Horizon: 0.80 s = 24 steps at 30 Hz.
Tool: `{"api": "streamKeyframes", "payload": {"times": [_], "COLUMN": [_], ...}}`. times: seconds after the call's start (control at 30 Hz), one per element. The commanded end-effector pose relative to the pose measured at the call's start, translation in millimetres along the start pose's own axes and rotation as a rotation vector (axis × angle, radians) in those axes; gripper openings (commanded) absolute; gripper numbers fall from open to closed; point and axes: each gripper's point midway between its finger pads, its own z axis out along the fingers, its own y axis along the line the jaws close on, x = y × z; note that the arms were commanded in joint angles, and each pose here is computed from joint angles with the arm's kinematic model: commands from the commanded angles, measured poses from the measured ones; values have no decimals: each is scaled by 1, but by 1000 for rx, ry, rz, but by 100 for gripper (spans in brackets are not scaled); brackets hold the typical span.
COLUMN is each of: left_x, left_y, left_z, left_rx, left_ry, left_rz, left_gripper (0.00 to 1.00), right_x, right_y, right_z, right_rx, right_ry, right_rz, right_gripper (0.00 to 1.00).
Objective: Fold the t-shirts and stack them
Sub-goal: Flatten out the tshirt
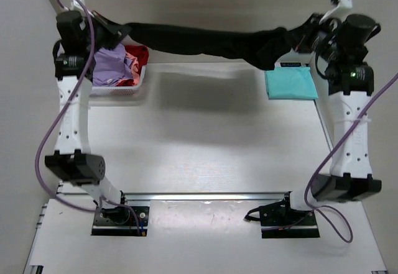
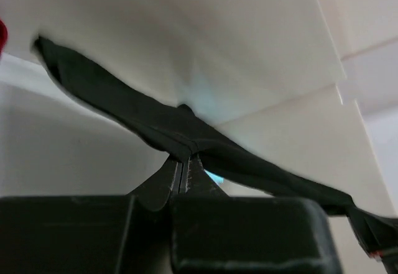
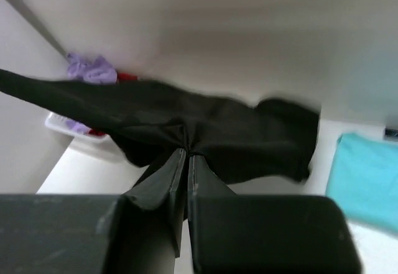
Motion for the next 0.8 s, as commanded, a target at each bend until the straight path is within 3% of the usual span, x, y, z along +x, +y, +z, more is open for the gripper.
{"api": "streamKeyframes", "payload": {"times": [0.0, 0.03, 0.1, 0.13, 0.2, 0.23, 0.3, 0.33, 0.5, 0.53, 0.6, 0.67, 0.7, 0.77], "left_x": [65, 68, 126, 138, 197, 207, 264, 287, 343, 349, 360, 363, 363, 367], "left_y": [45, 35, 102, 102, 157, 165, 207, 223, 271, 277, 285, 289, 291, 293], "left_z": [-3, -14, -20, -28, -46, -56, -83, -98, -140, -145, -154, -159, -162, -166], "left_rx": [-78, -40, -160, -149, -268, -293, -398, -439, -557, -577, -601, -617, -621, -631], "left_ry": [134, 113, 216, 236, 356, 368, 476, 519, 605, 618, 645, 652, 648, 666], "left_rz": [-23, -18, -107, -110, -158, -154, -188, -214, -283, -282, -271, -266, -263, -249], "left_gripper": [0, 0, 0, 0, 0, 0, 0, 0, 0, 1, 18, 20, 20, 21], "right_x": [60, 96, 138, 171, 238, 246, 305, 314, 415, 423, 437, 438, 438, 434], "right_y": [-10, -19, -20, -25, -31, -29, -29, -26, -22, -24, -29, -33, -33, -39], "right_z": [0, 1, -12, -18, -39, -48, -73, -84, -136, -142, -151, -161, -167, -176], "right_rx": [21, 36, 33, 53, 80, 87, 112, 120, 207, 231, 275, 333, 360, 432], "right_ry": [98, 169, 235, 298, 442, 453, 575, 592, 796, 817, 847, 870, 898, 920], "right_rz": [61, 98, 134, 179, 261, 272, 354, 380, 543, 552, 556, 546, 556, 536], "right_gripper": [0, 0, 0, 0, 0, 0, 0, 0, 0, 15, 47, 65, 70, 70]}}
